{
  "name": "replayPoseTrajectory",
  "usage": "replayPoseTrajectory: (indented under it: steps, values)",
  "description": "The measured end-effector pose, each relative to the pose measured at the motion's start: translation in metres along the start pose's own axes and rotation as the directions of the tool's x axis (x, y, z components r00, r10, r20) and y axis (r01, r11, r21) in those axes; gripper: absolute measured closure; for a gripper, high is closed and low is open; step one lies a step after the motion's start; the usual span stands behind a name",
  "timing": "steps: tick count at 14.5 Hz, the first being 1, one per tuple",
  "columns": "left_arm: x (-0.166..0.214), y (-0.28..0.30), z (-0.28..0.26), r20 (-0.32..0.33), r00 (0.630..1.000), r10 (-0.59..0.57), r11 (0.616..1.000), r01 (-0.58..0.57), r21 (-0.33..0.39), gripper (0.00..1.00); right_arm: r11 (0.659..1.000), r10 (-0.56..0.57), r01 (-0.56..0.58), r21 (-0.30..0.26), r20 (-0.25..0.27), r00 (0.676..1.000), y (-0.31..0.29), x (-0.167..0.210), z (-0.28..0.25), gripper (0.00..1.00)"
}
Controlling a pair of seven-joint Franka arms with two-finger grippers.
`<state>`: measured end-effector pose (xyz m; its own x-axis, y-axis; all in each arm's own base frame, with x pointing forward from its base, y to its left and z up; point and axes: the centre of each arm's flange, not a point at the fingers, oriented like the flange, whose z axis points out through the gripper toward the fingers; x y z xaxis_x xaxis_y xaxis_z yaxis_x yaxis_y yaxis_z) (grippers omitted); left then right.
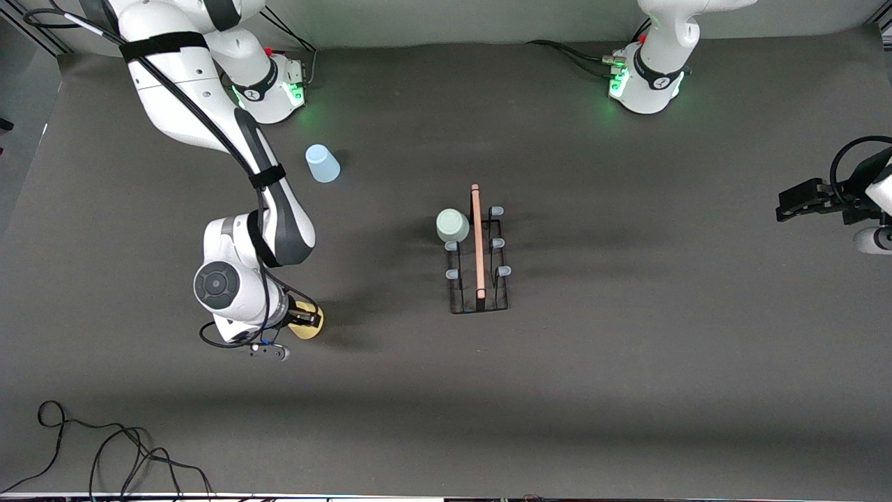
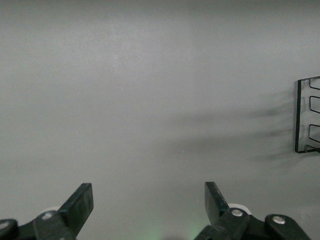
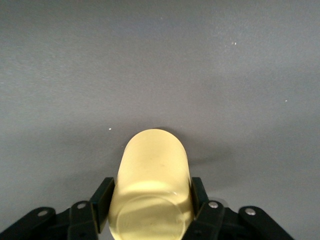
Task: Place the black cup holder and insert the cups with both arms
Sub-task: 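Grasp the yellow cup with the right gripper and lift it, then lower the yellow cup onto a rack peg beside the green cup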
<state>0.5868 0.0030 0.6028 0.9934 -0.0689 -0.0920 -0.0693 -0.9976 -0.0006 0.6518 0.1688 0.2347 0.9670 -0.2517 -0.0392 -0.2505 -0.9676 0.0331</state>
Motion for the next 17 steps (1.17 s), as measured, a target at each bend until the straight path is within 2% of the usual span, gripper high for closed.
replayPoseTrajectory:
  steps: [3, 6, 9, 13, 17]
  values:
    - [0.000, 0.000, 0.000, 0.000, 1.000, 0.000, 1.000, 0.000, 0.000, 0.00, 0.998, 0.026, -0.027, 0.062, 0.018, 1.000, -0.005, 0.000, -0.039, 0.33]
    - [0.000, 0.000, 0.001, 0.000, 1.000, -0.001, 1.000, 0.001, 0.000, 0.00, 0.991, 0.045, -0.047, 0.122, 0.019, 0.999, -0.012, 0.000, -0.094, 0.33]
    - [0.001, -0.001, 0.001, 0.002, 1.000, -0.001, 1.000, 0.001, 0.000, 0.00, 0.979, 0.110, -0.110, 0.171, 0.010, 0.994, -0.036, -0.004, -0.130, 0.33]
    - [0.001, -0.001, 0.002, 0.003, 1.000, -0.001, 1.000, 0.001, 0.000, 0.00, 0.957, 0.204, -0.202, 0.208, 0.008, 0.979, -0.117, -0.048, -0.159, 0.33]
    - [0.001, -0.001, 0.002, 0.003, 1.000, -0.002, 1.000, 0.002, 0.000, 0.00, 0.934, 0.286, -0.285, 0.217, 0.029, 0.958, -0.190, -0.098, -0.163, 0.33]
